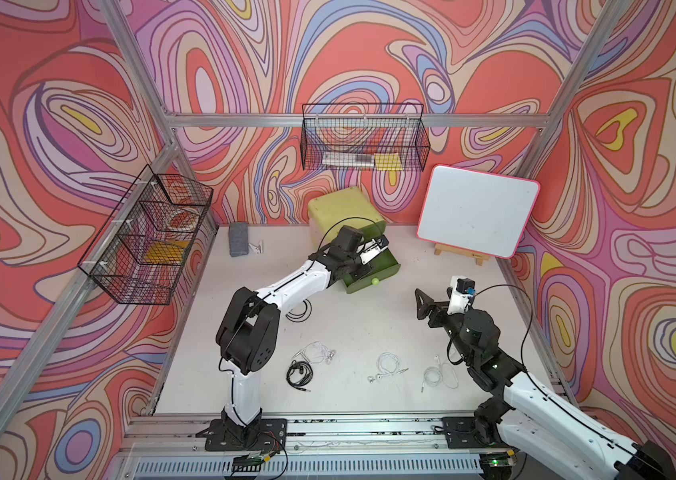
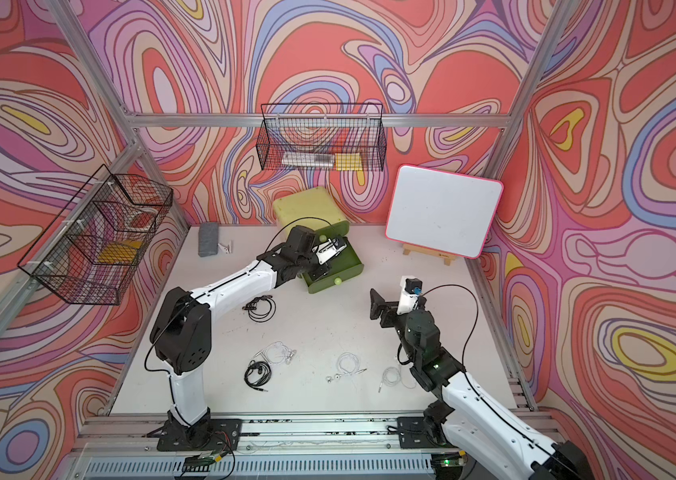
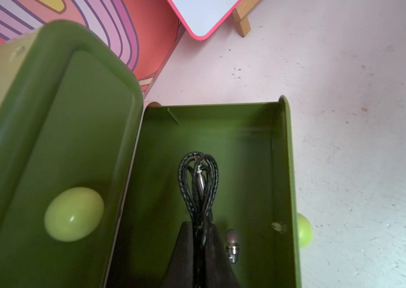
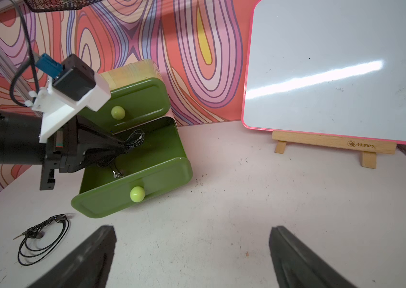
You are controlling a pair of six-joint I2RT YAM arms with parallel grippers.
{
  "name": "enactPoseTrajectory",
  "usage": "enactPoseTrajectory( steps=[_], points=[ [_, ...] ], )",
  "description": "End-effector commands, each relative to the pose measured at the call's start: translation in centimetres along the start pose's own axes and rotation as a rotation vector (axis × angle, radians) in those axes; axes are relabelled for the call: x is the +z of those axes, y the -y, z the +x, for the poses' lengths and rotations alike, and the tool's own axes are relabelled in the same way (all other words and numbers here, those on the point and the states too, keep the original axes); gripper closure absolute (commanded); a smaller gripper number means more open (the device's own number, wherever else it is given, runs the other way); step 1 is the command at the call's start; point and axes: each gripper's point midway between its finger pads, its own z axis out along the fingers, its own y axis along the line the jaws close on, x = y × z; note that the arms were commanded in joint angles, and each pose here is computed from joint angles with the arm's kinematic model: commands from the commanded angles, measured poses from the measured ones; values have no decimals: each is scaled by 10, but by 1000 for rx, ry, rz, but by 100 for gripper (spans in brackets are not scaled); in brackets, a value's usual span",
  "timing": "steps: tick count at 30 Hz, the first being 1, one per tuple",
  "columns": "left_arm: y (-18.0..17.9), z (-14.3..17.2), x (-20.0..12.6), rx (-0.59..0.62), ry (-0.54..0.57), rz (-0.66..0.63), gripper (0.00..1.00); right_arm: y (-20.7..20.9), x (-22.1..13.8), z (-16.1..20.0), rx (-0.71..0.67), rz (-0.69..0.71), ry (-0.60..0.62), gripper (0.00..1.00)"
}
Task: Place the wired earphones into the drawer by color
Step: Place the wired earphones in the drawer, then pick up the wired earphones from the center of the board.
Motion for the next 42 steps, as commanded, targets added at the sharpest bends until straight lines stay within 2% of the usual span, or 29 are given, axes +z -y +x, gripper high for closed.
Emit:
enactPoseTrajectory(
  steps=[1,4,9,12,15,20,27,30,36,42],
  points=[
    [-8,-5,2,-21,9,-24,80,4,-1,1,-7,13,7,2],
    [-10,-7,-2,-42,15,-36,69,4,-1,1,-8,12,7,2],
    [-15,-17,-26,-116,70,-65,55,2,0,2,-9,3,5,2],
    [-22,-19,-48,-211,110,-119,38,0,2,3,-5,-5,-2,2],
    [-25,-11,-72,-304,136,-174,21,-2,5,6,3,-13,-27,2],
    [-24,22,-109,-438,107,-268,1,-5,9,9,17,-10,-69,2],
    [-18,84,-156,-599,-12,-408,1,-4,11,13,28,3,-106,2],
    [-14,104,-169,-640,-68,-433,1,-13,14,19,-8,-42,-151,2],
    [1,143,-174,-719,-226,-370,1,-27,16,27,-37,-122,-181,2],
    [-1,172,-175,-803,-331,-363,1,-33,13,28,-50,-169,-169,2]
  ],
)
